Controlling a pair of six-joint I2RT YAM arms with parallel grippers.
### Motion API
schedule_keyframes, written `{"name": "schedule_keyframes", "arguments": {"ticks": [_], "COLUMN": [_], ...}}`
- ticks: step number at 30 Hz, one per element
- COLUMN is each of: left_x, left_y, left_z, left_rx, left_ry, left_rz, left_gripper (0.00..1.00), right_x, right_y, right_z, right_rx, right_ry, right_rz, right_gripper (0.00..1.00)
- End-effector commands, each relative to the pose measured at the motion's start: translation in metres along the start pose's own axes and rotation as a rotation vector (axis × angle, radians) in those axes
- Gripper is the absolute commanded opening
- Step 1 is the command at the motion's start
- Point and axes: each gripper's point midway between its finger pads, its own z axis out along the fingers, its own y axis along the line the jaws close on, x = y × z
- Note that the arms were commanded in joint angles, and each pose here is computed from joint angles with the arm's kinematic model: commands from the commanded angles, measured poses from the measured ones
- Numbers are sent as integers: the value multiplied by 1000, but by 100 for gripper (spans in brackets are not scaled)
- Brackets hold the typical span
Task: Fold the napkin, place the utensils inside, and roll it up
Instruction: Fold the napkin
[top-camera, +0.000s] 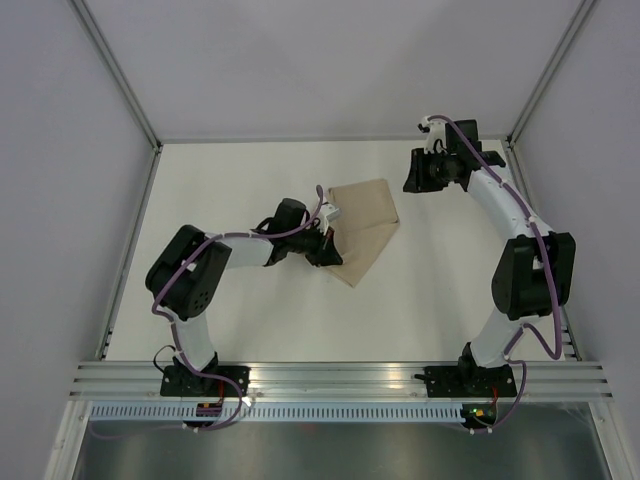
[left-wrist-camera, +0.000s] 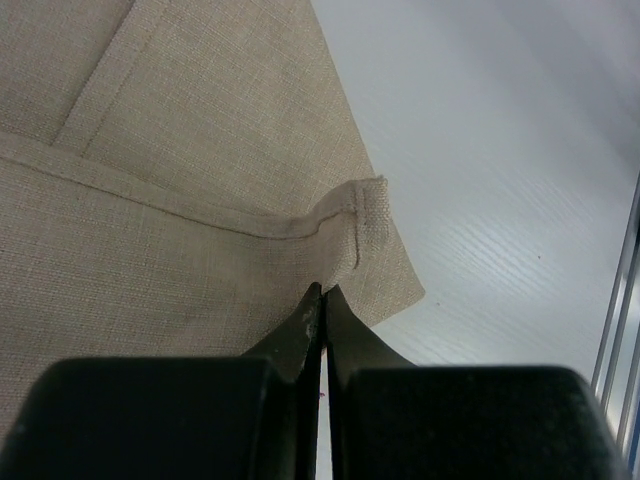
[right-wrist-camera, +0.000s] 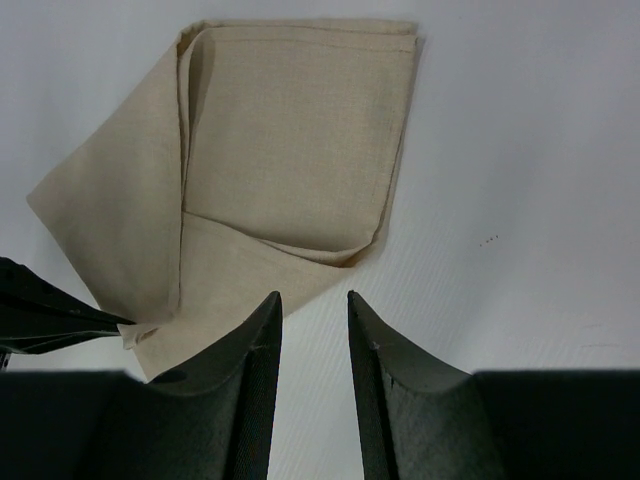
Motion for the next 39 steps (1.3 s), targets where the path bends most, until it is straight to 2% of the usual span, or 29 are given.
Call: {"name": "schedule_keyframes", "arguments": {"ticks": [1, 8, 10, 11, 15, 33, 39], "left_x": [-12, -8, -6, -7, -8, 23, 4], "left_y": [-7, -13, -15, -19, -23, -43, -50], "left_z": [-4, -8, -8, -8, -6, 17, 14], "left_rx": [-23, -29, -37, -36, -37, 19, 14], "left_ry": [-26, -23, -21, -20, -12, 81, 27], "left_rz": [131, 152, 163, 171, 187, 160, 183], "left_gripper": [2, 7, 15, 23, 30, 32, 34], "right_x": [-3, -2, -2, -1, 0, 8, 9], "right_y": [0, 3, 5, 4, 5, 12, 13], "right_z": [2, 4, 5, 6, 8, 18, 18], "right_rx": [20, 21, 19, 21, 23, 19, 18], "right_ry": [1, 5, 6, 8, 16, 48, 50], "right_rz": [-14, -24, -28, -28, -30, -45, -47], "right_gripper": [39, 39, 39, 39, 39, 39, 39]}}
